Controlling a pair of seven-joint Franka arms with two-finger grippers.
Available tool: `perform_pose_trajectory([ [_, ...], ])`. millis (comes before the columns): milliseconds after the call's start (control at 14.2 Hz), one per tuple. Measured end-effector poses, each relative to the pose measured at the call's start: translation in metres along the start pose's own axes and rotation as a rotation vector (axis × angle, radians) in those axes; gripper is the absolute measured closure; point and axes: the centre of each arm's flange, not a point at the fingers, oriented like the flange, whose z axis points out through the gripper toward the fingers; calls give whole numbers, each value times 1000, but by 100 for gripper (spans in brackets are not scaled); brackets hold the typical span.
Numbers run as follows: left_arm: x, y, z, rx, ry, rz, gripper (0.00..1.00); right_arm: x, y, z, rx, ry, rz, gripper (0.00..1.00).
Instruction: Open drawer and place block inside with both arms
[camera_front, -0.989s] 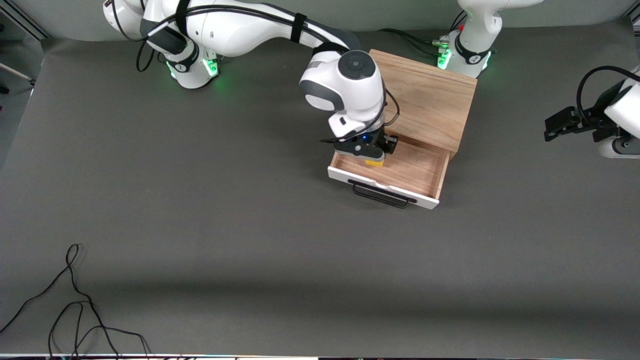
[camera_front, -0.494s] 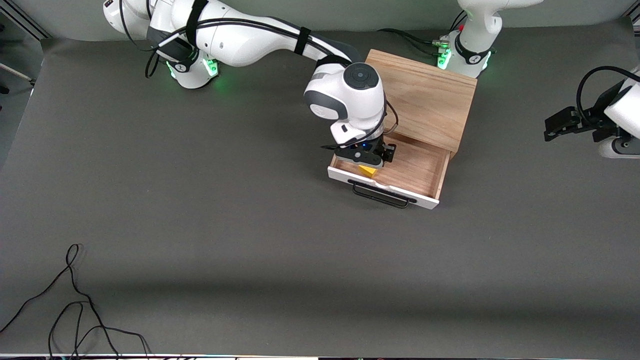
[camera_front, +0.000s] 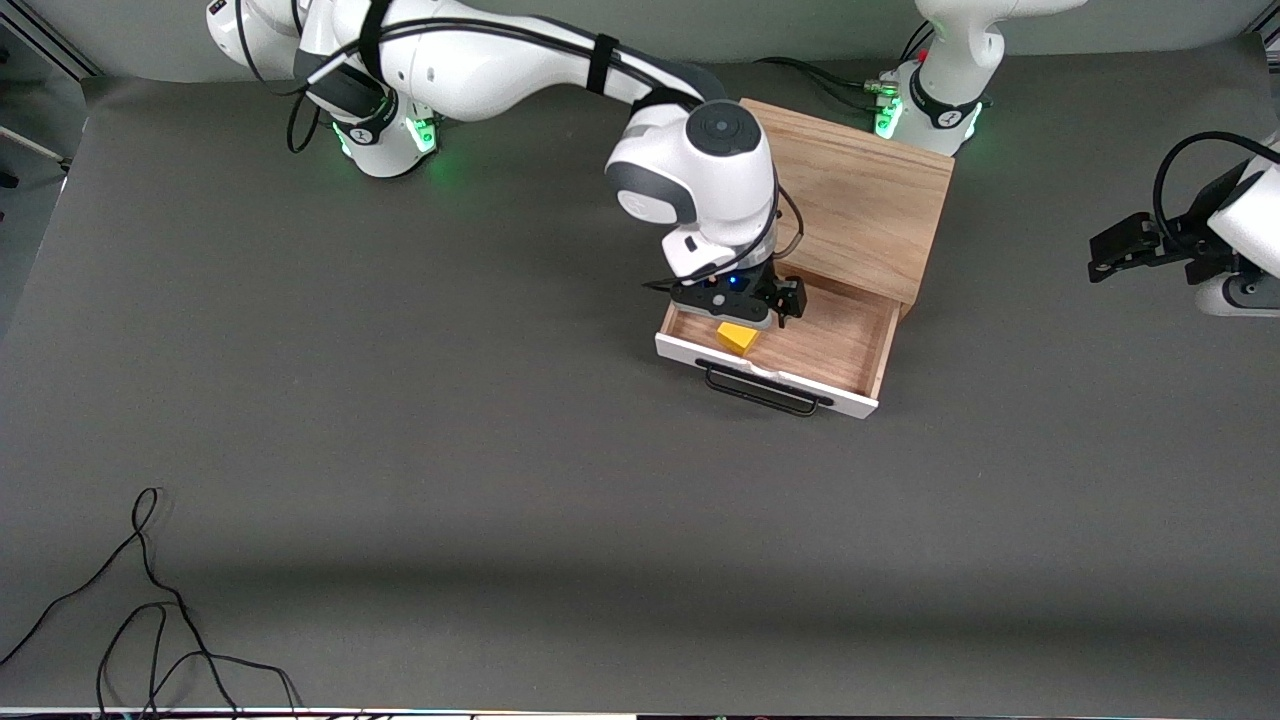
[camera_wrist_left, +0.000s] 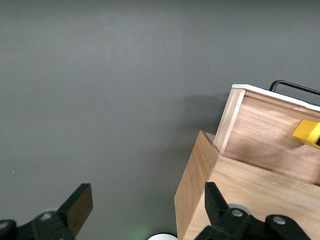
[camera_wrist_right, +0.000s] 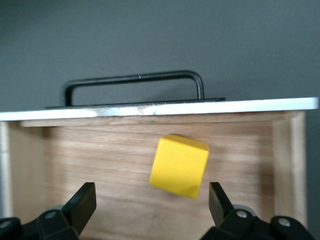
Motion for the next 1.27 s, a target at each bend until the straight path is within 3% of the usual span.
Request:
perform_pose_trajectory([
  [141,0,0,0,0,0,0,0,38,6,-54,14,1,32,0],
  [353,0,-1,0,4,0,7,0,116,43,-116,-27,14,8,0],
  [777,0,-3,0,6,0,42,0,242,131,-163,-98,20,-104,0],
  [1271,0,-3,0,6,0,43,0,387,318,-228,-126,-20,-203,0],
])
